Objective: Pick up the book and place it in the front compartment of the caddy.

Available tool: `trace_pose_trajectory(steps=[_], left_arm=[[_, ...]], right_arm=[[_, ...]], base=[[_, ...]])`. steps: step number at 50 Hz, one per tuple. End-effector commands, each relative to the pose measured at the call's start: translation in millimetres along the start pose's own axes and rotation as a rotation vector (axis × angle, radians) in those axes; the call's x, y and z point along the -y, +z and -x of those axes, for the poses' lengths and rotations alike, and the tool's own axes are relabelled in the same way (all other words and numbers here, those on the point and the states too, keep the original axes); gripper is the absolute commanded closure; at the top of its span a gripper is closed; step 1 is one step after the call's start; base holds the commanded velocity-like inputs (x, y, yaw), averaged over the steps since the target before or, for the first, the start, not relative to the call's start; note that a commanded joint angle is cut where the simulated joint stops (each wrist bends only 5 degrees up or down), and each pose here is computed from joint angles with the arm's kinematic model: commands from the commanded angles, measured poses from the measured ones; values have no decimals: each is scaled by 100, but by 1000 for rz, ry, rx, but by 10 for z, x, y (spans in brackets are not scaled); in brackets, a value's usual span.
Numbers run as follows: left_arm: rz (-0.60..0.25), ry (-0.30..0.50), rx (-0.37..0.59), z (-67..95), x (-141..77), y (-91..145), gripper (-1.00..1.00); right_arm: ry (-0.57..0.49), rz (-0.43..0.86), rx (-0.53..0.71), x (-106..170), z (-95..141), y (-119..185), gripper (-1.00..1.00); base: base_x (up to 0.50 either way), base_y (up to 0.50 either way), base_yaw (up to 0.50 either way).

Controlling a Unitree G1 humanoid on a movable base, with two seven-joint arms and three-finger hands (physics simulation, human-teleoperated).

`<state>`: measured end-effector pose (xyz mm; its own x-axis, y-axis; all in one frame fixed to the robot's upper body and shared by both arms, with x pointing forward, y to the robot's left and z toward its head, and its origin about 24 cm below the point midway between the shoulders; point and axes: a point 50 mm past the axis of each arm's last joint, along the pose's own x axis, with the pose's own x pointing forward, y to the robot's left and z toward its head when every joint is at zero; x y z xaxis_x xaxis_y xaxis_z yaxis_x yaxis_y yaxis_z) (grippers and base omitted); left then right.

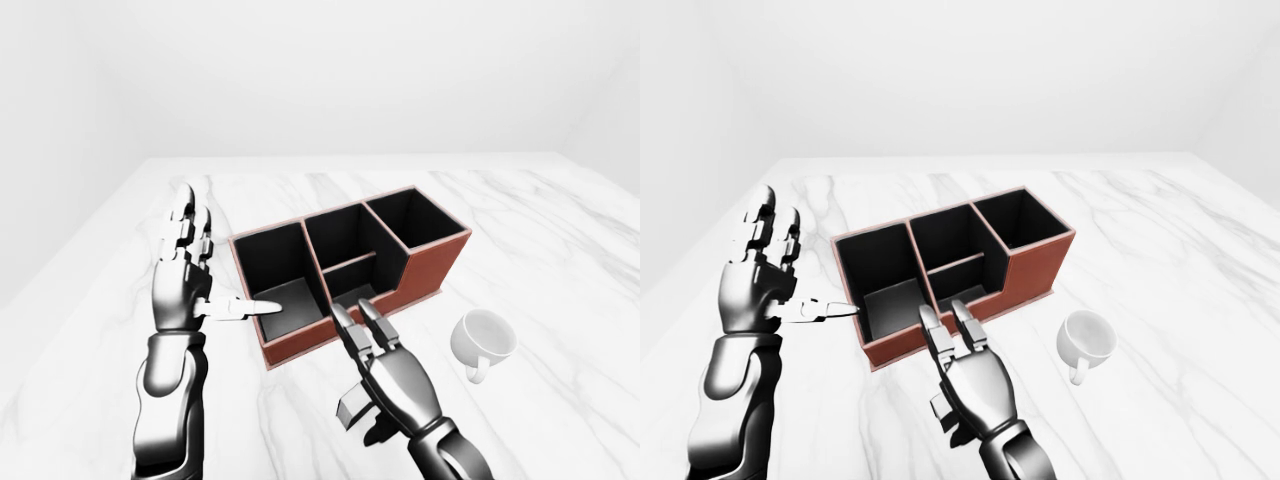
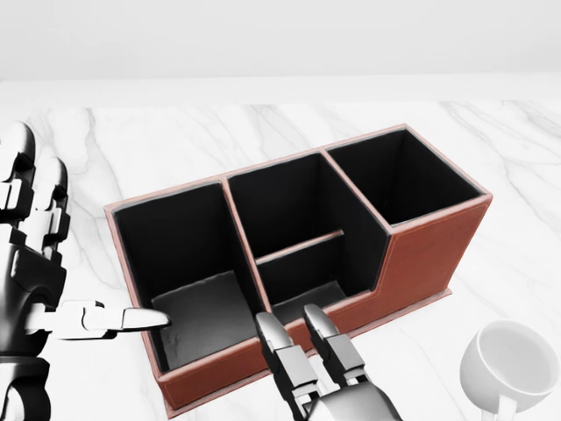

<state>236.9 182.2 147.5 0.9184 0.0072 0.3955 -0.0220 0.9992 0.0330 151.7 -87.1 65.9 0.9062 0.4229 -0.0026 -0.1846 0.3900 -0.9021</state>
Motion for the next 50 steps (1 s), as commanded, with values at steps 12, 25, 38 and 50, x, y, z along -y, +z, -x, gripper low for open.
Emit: trace_pose_trajectory(steps=[12,25,38,50], left_arm=[[-3,1,-7,-2,1,-17,-100],[-4,-2,-14,7,13,-29,-100],[-5,-2,-34,-9,9,-82,-100],[-7,-1,-38,-3,11,-88,-100]], right_arm=[[18,4,-35,-149,-12,-158,-100],[21,10,-49,-113,-12,-172,-100],[19,10,-73,-124,-65,-244,-100],[20,6,-101,-169,-105,-311,-100]], base=[[0,0,0],[0,0,0],[0,0,0],[0,0,0]])
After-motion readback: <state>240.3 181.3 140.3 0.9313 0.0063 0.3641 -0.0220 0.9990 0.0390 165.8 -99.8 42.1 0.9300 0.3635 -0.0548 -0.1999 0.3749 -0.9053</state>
